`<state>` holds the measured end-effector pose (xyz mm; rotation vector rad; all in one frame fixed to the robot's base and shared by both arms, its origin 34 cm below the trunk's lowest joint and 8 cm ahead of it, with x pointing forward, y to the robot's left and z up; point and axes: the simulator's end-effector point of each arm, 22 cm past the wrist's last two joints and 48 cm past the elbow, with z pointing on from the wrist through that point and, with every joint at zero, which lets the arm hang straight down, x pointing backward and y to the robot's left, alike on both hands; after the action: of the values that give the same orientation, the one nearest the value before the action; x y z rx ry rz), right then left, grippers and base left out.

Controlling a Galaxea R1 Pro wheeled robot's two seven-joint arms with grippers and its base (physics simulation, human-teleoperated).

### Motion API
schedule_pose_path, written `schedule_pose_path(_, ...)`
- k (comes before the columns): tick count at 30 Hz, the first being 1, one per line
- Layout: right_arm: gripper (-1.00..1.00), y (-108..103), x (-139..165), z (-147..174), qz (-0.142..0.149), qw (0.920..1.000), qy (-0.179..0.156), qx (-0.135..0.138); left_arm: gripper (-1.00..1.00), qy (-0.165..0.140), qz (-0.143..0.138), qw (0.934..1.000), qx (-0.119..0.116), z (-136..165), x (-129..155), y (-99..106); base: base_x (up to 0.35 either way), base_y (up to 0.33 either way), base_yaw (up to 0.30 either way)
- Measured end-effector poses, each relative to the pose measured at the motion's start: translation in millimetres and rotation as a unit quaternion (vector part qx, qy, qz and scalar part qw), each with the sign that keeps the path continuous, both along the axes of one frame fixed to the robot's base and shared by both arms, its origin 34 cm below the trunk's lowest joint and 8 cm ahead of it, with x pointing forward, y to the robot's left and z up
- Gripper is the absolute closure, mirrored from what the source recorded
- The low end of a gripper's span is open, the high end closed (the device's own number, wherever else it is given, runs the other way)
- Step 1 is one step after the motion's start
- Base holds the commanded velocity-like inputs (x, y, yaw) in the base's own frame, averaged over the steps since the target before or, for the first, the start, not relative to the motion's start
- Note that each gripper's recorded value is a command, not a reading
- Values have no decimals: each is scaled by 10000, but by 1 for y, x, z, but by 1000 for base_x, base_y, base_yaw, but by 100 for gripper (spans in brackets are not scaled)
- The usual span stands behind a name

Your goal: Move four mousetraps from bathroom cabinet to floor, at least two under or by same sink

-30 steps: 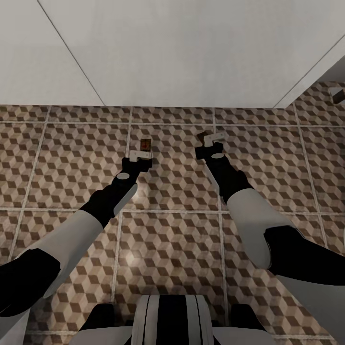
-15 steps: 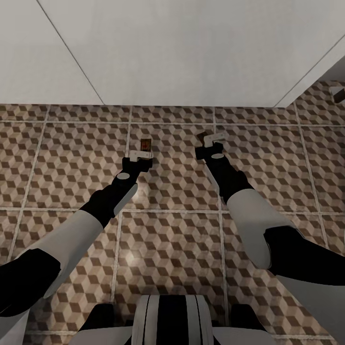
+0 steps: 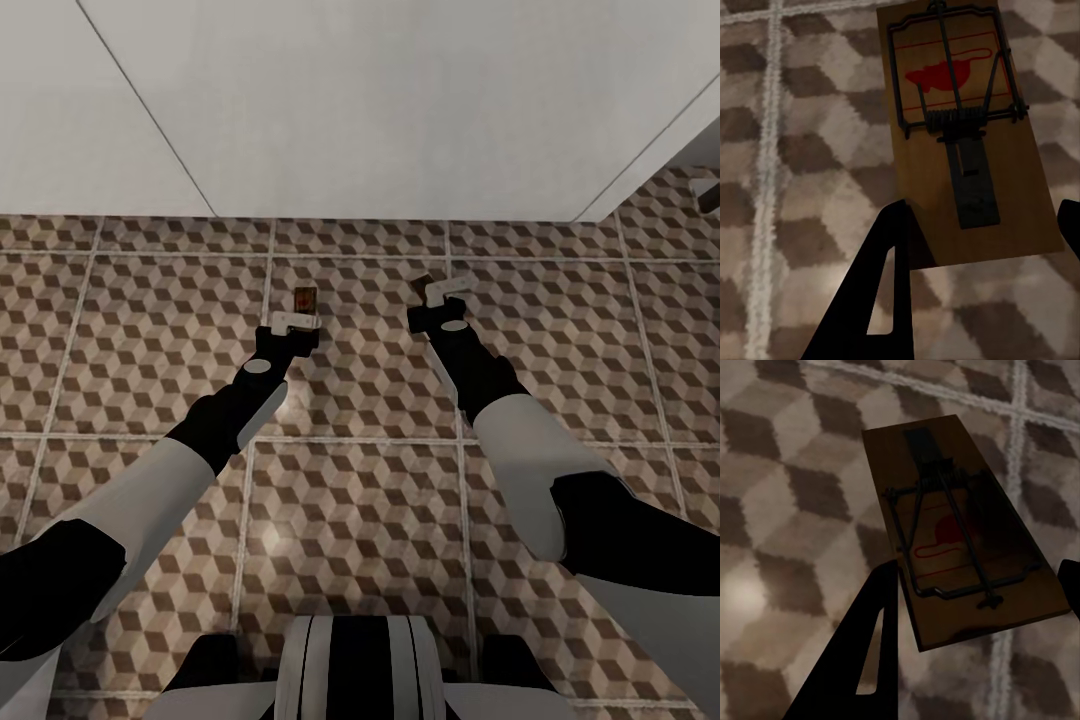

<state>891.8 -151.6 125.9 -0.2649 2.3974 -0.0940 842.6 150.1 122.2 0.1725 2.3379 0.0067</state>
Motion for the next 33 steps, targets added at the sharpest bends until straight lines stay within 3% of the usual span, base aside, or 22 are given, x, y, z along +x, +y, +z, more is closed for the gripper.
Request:
schedule_pose_path(7, 100, 0, 0, -2, -5, 10000, 7, -5, 100, 2, -1, 10000, -2, -2, 0, 0, 0, 0, 0)
schedule_pose_path(15, 100, 2, 5, 3, 8, 9997, -220, 64, 100, 0, 1, 10000, 8, -2, 0, 1, 0, 0, 0)
schedule_pose_path(33, 100, 5, -3, -7, 52, 9998, -199, 87, 100, 5, 17, 10000, 69, -3, 0, 10, 59, 35, 0)
